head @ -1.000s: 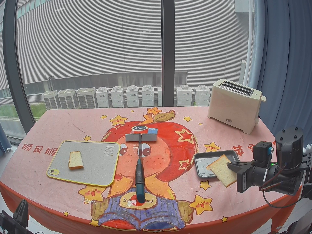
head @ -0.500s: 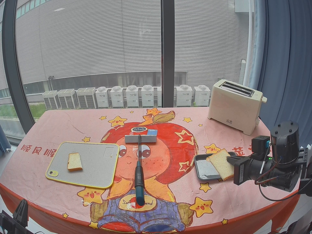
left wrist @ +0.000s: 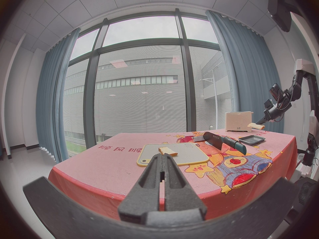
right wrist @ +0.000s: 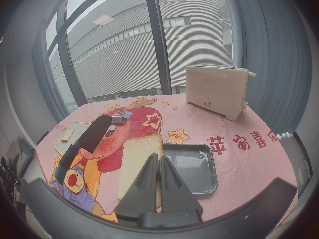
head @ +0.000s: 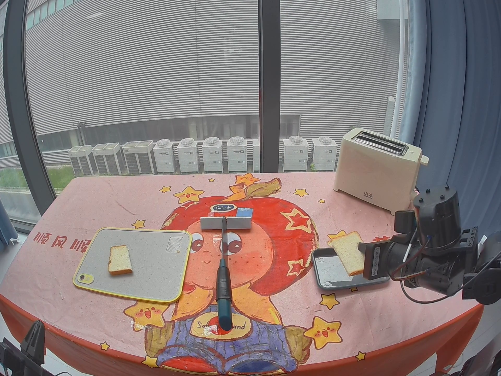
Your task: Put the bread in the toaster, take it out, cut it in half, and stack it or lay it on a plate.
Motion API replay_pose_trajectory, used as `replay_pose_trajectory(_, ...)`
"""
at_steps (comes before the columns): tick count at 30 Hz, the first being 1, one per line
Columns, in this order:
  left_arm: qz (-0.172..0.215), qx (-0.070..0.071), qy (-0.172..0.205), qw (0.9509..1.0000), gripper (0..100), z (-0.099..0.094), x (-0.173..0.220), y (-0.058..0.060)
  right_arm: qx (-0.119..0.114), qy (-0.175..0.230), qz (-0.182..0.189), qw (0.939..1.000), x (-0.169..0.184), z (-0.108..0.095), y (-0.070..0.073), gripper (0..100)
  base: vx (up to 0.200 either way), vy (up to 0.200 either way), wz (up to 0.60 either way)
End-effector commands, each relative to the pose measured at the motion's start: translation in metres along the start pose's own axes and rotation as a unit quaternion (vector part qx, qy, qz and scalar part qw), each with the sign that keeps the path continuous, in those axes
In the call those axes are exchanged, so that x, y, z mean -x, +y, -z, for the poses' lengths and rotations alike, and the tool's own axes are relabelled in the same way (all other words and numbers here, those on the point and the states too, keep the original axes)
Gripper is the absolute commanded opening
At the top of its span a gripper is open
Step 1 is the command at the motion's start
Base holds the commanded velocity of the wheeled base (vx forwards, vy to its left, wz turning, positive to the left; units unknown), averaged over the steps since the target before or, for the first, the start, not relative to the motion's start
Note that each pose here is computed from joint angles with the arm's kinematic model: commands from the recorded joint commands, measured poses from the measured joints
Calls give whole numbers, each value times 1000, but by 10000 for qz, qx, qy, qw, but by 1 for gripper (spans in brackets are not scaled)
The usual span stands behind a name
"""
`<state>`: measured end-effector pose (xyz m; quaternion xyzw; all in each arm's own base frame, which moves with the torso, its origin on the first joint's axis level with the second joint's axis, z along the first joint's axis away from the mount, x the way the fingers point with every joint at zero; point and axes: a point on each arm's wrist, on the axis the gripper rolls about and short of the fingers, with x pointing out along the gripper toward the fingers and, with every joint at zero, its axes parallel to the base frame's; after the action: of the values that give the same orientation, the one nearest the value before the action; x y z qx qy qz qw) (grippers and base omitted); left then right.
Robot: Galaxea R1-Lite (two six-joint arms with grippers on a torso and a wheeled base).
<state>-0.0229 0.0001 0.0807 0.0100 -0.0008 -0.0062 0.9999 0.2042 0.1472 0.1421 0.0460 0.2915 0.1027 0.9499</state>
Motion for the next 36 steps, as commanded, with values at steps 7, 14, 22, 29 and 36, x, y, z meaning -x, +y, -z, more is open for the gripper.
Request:
replay_pose_trajectory(7, 0, 0, 0, 10000, 0, 5, 0, 0, 0, 236, 175, 9996, -19, 6, -1, 0, 0, 0, 0)
replay_pose_trajectory(14, 0, 0, 0, 10000, 0, 5, 0, 0, 11, 404, 365, 9985, -32, 11, -7, 0, 0, 0, 0)
replay_pose_trajectory(22, 0, 0, 0, 10000, 0, 5, 0, 0, 14, 488, 448, 9978, -38, 13, -8, 0, 0, 0, 0)
replay_pose_trajectory(29, 0, 0, 0, 10000, 0, 5, 0, 0, 58, 591, 687, 9959, -47, 18, -12, 0, 0, 0, 0)
replay_pose_trajectory(36, 0, 0, 0, 10000, 0, 5, 0, 0, 79, 636, 729, 9953, -50, 21, -11, 0, 0, 0, 0)
